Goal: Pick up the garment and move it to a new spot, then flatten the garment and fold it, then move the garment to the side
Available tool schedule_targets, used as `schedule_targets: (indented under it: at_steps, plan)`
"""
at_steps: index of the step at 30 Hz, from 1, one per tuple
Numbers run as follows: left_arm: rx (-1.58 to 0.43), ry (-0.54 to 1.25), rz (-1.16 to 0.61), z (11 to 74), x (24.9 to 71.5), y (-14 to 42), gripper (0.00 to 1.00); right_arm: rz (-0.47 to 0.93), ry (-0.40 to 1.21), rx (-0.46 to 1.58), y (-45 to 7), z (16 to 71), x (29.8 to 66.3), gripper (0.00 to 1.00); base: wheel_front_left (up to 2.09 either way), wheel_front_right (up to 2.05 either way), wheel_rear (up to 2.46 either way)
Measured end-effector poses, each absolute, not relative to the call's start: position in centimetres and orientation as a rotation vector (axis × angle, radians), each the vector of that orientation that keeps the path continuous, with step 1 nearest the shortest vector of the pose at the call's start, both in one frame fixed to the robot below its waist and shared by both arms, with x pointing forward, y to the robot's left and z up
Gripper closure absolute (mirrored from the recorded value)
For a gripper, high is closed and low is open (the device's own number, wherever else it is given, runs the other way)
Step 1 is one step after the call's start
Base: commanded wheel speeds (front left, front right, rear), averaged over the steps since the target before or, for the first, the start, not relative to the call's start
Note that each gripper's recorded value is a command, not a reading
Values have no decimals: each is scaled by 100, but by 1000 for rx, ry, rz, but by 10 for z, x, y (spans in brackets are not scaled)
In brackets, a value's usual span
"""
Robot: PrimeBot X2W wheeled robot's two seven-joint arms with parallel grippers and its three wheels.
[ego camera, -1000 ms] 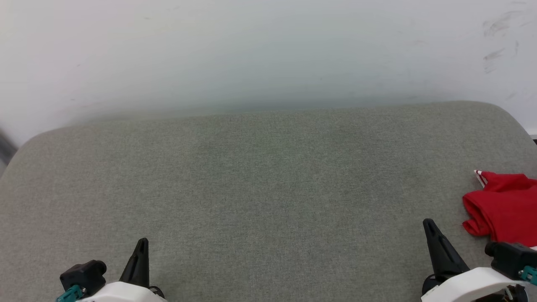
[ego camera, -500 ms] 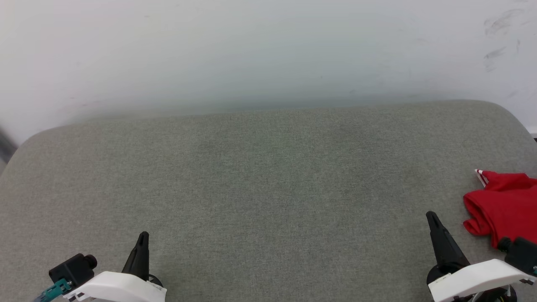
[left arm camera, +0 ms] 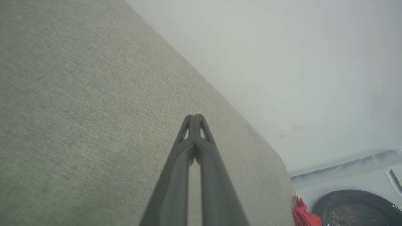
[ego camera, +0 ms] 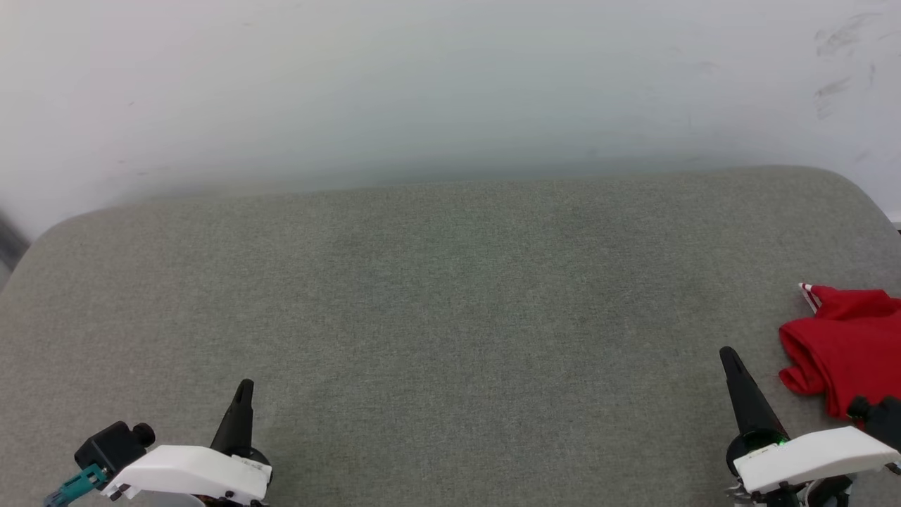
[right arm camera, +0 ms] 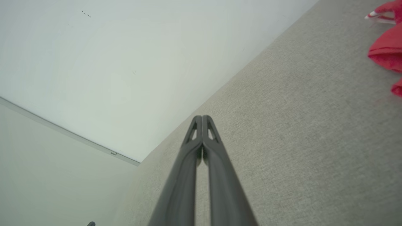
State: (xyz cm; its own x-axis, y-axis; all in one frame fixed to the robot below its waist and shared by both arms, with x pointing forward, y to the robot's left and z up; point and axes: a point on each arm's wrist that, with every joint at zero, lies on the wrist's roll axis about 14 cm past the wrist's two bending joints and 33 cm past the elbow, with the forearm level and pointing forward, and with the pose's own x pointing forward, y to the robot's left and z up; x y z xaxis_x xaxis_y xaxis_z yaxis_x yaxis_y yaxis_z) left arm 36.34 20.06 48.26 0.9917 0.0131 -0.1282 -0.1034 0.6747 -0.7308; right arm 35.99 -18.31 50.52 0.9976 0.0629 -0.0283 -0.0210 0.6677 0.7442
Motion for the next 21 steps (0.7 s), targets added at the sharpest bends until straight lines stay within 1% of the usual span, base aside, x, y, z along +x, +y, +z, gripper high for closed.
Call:
schedule_targets:
  at_steps: [21]
  plan:
    - [-1079, 106, 62, 486, 372, 199, 100, 26, 46, 1083, -189, 504, 368, 100, 0, 0, 0]
